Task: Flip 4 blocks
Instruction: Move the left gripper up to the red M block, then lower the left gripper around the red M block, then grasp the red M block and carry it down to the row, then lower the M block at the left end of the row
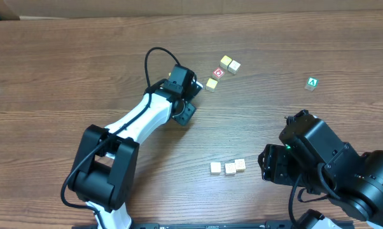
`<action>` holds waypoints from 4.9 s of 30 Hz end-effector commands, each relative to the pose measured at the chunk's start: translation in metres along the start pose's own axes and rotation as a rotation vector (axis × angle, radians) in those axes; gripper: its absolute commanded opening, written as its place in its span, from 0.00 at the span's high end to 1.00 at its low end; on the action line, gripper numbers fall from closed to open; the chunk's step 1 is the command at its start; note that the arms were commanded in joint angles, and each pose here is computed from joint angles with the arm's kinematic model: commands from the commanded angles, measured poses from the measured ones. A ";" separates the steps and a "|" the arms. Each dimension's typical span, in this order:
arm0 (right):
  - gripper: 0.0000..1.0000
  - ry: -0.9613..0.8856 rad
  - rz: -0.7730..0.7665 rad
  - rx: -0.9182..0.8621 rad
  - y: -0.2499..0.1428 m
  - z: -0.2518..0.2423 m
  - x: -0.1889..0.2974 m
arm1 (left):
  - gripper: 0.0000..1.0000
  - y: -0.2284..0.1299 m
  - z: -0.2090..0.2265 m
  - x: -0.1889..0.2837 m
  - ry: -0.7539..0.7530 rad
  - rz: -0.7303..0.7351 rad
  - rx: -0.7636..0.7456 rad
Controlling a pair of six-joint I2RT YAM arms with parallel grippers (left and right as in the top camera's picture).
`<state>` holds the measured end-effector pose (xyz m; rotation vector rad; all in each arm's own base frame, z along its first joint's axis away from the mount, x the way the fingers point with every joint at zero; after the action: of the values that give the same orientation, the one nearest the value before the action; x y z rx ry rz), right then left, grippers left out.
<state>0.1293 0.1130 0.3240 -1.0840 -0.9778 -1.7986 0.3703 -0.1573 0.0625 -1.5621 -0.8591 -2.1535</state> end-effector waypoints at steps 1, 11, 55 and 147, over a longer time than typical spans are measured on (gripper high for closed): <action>0.31 0.020 -0.007 -0.007 0.002 0.003 0.004 | 0.45 0.004 0.014 0.002 0.034 -0.014 -0.001; 0.31 -0.015 0.020 -0.006 0.003 0.009 -0.006 | 0.48 0.001 0.030 0.002 0.053 -0.030 0.016; 0.32 -0.017 0.041 -0.031 0.002 0.011 -0.008 | 0.59 0.021 0.028 -0.011 -0.006 -0.087 0.055; 0.29 0.010 -0.031 -0.055 0.002 -0.004 0.005 | 0.96 -0.065 -0.163 0.055 -0.178 0.090 0.723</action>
<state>0.1291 0.1081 0.3264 -1.1056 -0.9534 -1.8595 0.1971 -0.2127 0.0682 -1.3860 -1.4073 -1.3882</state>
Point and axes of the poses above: each gripper's point midway between its finger pads, its own x axis back along the fingers, its own z axis along the line the jaws close on, y = z × x, the point moved 4 cm from there along x, back along the fingers, and after that the axes turned 14 degrees about -x, right-handed, at the moved point
